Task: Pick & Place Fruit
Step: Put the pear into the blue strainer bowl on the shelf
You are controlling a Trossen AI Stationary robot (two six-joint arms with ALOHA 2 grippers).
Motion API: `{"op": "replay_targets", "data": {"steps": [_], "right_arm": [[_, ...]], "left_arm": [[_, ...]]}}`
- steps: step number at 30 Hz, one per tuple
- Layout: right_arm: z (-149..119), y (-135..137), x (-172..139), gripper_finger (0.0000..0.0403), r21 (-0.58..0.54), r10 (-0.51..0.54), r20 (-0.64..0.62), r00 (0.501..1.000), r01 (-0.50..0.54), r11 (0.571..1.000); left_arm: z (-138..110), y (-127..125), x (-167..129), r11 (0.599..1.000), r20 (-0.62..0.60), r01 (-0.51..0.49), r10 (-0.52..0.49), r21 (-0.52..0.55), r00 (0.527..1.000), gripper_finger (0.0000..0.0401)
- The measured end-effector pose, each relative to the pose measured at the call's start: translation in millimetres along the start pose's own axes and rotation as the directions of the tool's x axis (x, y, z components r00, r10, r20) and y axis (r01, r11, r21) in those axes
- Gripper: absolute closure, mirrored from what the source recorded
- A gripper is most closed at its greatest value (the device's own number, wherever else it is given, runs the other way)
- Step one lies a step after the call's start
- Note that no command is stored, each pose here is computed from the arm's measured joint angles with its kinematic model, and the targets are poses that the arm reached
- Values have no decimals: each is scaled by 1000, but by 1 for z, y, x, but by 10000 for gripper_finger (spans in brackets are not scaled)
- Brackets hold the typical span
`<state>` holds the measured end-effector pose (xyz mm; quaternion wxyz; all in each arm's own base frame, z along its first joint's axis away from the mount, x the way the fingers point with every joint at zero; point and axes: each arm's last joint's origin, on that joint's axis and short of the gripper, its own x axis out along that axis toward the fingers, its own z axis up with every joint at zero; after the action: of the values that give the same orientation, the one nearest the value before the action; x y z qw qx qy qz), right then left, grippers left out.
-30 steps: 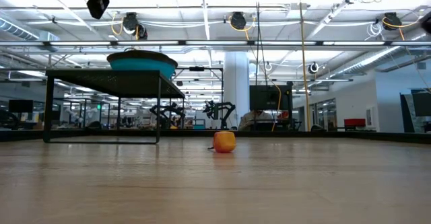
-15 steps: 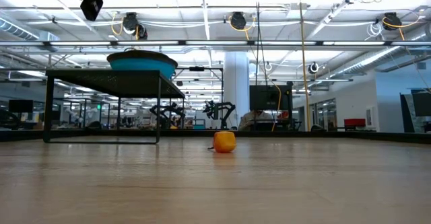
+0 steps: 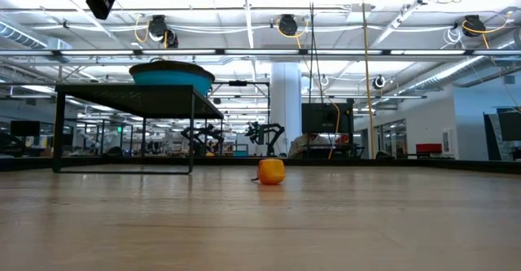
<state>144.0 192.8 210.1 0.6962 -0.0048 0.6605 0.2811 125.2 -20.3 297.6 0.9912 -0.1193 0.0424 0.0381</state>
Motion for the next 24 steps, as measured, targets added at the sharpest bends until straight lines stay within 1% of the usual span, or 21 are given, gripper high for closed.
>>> {"op": "replay_targets", "data": {"steps": [3, 8, 16, 20, 24], "right_arm": [[0, -3, 1, 355, 32, 7, -28, 1000, -6, 999], [0, -6, 0, 298, 91, 25, -52, 998, -21, 996], [0, -6, 1, 199, 102, 23, -50, 998, -18, 995], [-4, -11, 10, 171, 99, 18, -56, 998, -13, 995], [-11, -18, 20, 161, 111, 6, -72, 997, 2, 994]], "left_arm": [[0, -1, 0, 1000, -1, 6, -6, 0, 1000, 398], [-1, -1, 0, 1000, -4, 12, -12, 0, 1000, 394], [0, -1, 0, 1000, -4, 11, -11, -5, 1000, 399], [0, -1, 0, 1000, -4, 11, -11, -4, 1000, 392], [0, -1, 0, 1000, -4, 11, -11, -4, 1000, 397]]}}
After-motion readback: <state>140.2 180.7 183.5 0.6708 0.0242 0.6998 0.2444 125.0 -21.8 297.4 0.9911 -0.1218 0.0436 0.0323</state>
